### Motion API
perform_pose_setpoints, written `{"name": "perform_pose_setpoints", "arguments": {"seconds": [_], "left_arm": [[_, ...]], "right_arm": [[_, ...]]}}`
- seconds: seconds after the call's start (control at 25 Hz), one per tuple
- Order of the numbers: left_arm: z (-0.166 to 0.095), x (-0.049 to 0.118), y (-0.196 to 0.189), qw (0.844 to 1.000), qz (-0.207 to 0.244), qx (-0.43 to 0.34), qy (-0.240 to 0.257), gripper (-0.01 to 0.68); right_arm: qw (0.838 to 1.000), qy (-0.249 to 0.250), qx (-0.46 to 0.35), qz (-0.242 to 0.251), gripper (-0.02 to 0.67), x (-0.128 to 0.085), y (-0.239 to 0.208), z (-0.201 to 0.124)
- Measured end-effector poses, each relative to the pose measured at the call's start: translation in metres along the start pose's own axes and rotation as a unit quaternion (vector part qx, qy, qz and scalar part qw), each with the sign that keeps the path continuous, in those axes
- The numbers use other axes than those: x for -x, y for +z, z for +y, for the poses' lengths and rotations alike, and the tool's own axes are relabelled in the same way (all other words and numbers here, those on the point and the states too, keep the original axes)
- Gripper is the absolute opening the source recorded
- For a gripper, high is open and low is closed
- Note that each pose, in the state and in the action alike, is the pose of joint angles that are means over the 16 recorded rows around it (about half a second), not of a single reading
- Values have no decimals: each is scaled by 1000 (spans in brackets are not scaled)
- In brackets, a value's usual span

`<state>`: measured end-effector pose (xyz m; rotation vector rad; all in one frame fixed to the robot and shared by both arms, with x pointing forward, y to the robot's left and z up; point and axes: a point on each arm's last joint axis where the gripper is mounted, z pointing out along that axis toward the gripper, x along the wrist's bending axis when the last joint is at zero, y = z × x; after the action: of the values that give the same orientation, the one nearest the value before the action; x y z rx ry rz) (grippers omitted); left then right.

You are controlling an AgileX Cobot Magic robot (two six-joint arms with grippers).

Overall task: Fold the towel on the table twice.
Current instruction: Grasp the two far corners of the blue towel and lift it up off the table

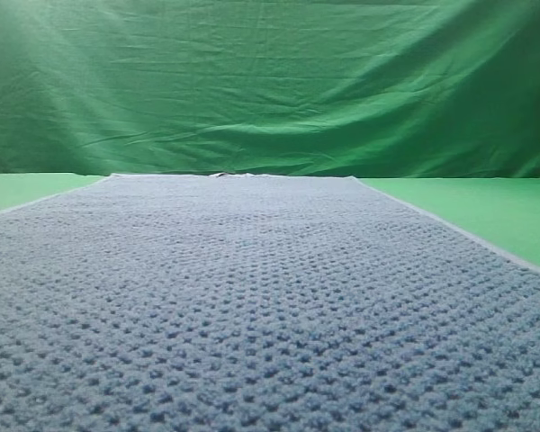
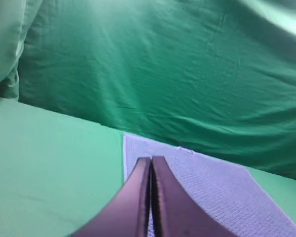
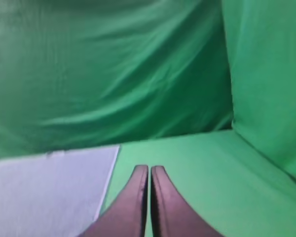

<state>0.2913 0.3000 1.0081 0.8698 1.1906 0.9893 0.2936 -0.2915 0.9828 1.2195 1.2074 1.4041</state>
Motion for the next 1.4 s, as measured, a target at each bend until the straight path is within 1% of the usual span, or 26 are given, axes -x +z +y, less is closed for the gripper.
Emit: {"name": "perform_pose_setpoints", "arguments": {"seconds": [0.2,0.36,0.56,0.8,1.0,1.2,1.4], "left_arm": [[12,7,5,999,4,-48,-7,0],[22,12,10,997,9,-82,-12,0],[28,15,19,993,14,-116,-20,0],[29,16,25,991,16,-131,-33,0],[32,19,28,987,17,-160,-26,0],[39,23,37,976,23,-216,-3,0],[46,28,57,954,29,-296,32,0]], "right_arm": [[999,37,33,-3,0,-1,0,22],[998,55,18,6,0,-5,4,37],[998,56,-20,20,0,-10,10,51],[996,51,-70,32,0,-14,19,56],[994,35,-99,42,0,-17,24,62],[988,11,-146,53,0,-21,36,73],[974,-14,-216,65,0,-25,61,86]]}}
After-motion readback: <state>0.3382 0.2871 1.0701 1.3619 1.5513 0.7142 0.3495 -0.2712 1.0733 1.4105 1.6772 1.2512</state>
